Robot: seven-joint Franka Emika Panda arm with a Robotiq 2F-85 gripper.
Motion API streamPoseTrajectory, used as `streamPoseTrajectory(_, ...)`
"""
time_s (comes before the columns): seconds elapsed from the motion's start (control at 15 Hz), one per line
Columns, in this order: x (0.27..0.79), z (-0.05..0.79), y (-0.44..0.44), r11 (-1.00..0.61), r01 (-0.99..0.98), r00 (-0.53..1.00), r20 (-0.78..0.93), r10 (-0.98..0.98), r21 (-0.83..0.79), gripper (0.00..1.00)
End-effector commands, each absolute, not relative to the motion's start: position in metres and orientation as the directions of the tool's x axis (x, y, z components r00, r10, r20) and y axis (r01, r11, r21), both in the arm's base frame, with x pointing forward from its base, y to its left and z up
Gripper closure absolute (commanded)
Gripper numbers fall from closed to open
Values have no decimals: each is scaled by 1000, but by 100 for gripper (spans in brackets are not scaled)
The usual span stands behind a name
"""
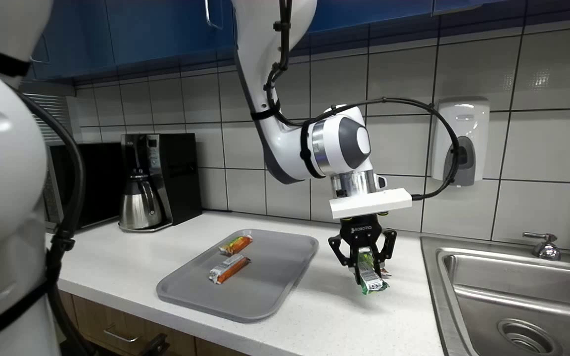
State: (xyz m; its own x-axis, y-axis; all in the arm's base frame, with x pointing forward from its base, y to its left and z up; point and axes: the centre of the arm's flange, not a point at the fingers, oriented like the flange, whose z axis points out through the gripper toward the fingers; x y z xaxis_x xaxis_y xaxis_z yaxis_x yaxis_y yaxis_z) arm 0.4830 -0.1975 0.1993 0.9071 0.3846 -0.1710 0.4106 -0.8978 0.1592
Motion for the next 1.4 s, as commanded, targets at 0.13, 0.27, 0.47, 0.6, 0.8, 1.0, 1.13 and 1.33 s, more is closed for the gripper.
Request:
streamPoseTrajectory(0.13,496,189,-226,-918,357,924,-209,320,175,85)
streamPoseTrajectory(0.27,496,185,-233,-923,340,929,-216,300,180,85)
streamPoseTrajectory(0.47,496,182,-239,-930,320,934,-225,278,182,85)
streamPoseTrajectory(0.6,497,181,-239,-931,316,935,-228,273,181,85)
streamPoseTrajectory(0.8,499,179,-239,-933,312,935,-232,268,181,35)
streamPoseTrajectory(1.0,501,178,-239,-933,309,936,-231,264,183,21)
streamPoseTrajectory(1.13,503,183,-238,-935,302,940,-221,260,187,6)
streamPoseTrajectory(1.33,508,194,-236,-936,295,945,-205,255,194,0)
